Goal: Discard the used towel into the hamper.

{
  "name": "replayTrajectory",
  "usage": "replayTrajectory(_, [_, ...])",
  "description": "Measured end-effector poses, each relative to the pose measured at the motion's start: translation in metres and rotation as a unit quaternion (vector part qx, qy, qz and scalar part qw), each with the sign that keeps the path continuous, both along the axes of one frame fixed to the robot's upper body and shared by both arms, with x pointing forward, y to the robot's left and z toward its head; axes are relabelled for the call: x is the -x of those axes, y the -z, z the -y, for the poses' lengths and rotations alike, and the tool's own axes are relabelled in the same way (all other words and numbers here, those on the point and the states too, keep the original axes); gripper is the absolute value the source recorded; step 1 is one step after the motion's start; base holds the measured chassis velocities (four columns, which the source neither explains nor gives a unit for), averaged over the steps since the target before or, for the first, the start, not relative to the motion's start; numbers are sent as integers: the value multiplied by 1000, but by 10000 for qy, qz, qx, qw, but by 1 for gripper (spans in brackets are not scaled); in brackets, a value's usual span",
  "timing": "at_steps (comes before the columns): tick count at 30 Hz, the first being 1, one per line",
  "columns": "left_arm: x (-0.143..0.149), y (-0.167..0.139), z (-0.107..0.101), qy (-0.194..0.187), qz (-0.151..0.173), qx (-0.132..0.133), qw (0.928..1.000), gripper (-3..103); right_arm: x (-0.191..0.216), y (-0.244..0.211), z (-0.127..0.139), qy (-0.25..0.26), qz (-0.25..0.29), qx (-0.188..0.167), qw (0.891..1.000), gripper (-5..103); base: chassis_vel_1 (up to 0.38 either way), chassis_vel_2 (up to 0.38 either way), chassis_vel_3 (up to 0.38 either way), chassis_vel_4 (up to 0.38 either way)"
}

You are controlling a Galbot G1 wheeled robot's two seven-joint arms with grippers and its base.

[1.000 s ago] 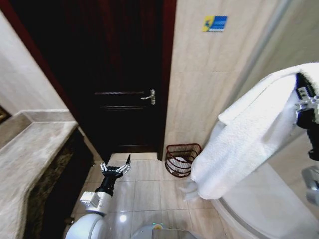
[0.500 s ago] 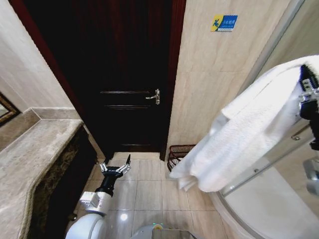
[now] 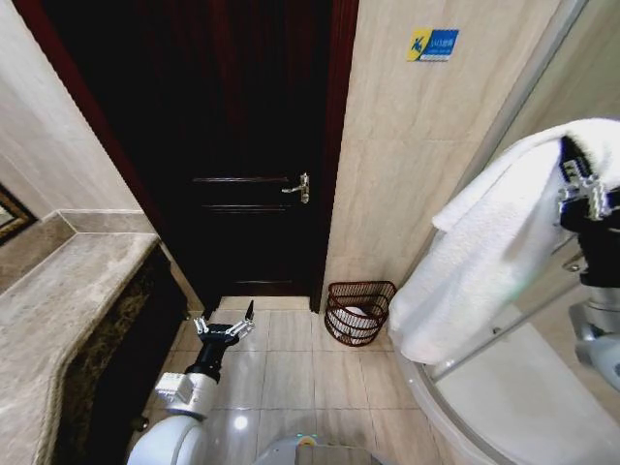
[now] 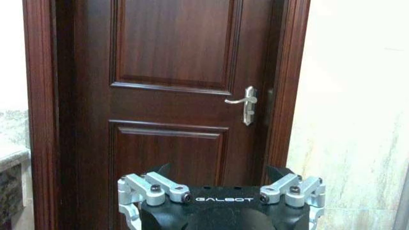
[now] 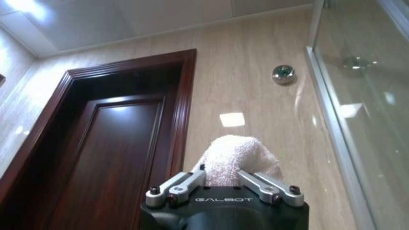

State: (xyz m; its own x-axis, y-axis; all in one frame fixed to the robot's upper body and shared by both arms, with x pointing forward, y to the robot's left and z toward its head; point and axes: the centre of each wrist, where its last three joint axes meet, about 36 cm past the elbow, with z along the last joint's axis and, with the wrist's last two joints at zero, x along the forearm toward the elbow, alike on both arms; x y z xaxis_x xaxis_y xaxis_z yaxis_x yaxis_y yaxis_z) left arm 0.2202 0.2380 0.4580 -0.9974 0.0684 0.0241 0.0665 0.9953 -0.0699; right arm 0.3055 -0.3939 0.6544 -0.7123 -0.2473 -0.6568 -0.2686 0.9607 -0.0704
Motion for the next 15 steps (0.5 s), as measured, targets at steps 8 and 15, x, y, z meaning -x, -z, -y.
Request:
replayTrajectory(8, [0,0,0,0,0,0,10000,100,-21,-5,7,63,4,-42,10000,5,0,0,0,0])
replayTrajectory(15, [0,0,0,0,1,0,10000,100,-49,-7,13,43,-9,25,10000,5,0,0,0,0])
